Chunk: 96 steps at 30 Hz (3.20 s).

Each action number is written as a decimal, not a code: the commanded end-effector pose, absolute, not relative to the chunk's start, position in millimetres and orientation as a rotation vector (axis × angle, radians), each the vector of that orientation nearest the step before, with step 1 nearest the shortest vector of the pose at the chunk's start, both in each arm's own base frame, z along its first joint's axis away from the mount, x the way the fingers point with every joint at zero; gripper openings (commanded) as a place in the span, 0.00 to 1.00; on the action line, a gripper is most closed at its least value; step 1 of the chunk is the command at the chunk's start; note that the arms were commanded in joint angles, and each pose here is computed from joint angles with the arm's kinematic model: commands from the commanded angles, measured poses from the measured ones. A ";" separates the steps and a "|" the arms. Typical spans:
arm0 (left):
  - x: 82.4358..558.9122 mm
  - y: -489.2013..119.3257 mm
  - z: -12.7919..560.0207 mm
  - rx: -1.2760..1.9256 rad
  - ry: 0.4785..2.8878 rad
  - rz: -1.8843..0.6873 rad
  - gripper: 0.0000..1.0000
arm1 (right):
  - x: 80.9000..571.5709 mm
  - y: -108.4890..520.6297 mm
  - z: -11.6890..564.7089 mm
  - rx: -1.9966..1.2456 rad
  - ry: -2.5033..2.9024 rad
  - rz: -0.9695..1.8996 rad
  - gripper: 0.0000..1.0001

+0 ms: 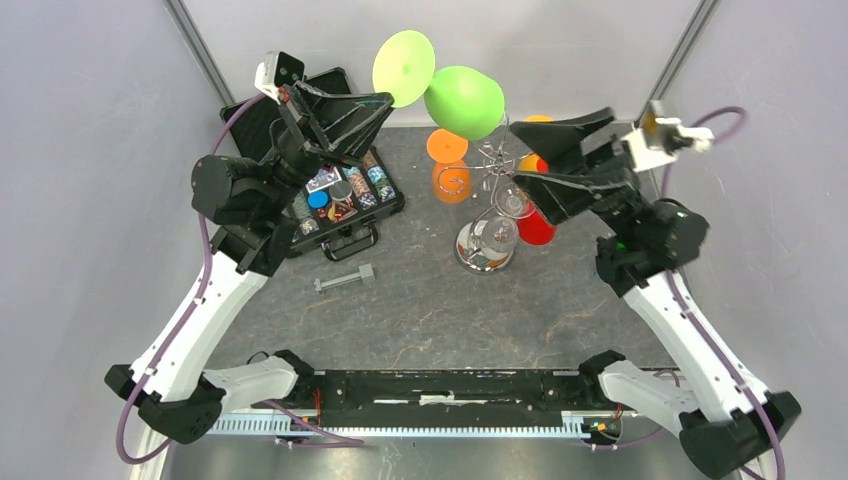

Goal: Take the wine glass off the wine glass rack

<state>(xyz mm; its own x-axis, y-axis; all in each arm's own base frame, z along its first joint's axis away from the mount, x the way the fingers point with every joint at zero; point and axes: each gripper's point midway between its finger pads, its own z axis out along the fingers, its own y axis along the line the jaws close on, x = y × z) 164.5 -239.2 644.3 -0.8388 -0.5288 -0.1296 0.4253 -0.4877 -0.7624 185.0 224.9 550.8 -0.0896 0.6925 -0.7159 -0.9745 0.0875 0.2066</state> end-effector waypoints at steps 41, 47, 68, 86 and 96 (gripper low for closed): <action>156.9 -235.6 651.5 -0.126 1.049 -2.436 0.02 | 149.6 224.0 607.3 -0.504 0.655 1.687 0.83; 162.2 -243.2 642.4 -0.128 1.093 -2.436 0.02 | 147.8 225.2 611.8 -0.512 0.616 1.671 0.62; 179.8 -260.2 598.1 -0.082 1.194 -2.263 0.96 | 255.3 177.9 648.9 -0.329 0.940 0.683 0.00; 237.5 -215.5 477.9 -0.012 1.583 -1.172 1.00 | 379.0 7.9 460.5 -0.025 1.782 -0.277 0.00; 253.6 -185.8 443.3 0.008 1.677 -0.860 1.00 | 399.4 21.6 287.7 -0.208 2.270 -0.093 0.00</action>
<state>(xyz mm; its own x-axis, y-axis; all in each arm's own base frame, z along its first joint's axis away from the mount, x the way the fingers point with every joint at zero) 241.8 -202.7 463.3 -0.3632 -0.5396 -0.7595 0.4870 0.5850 -0.6486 413.8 2.7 348.0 -0.4983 -0.1614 -0.8519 0.0085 0.9816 -0.1910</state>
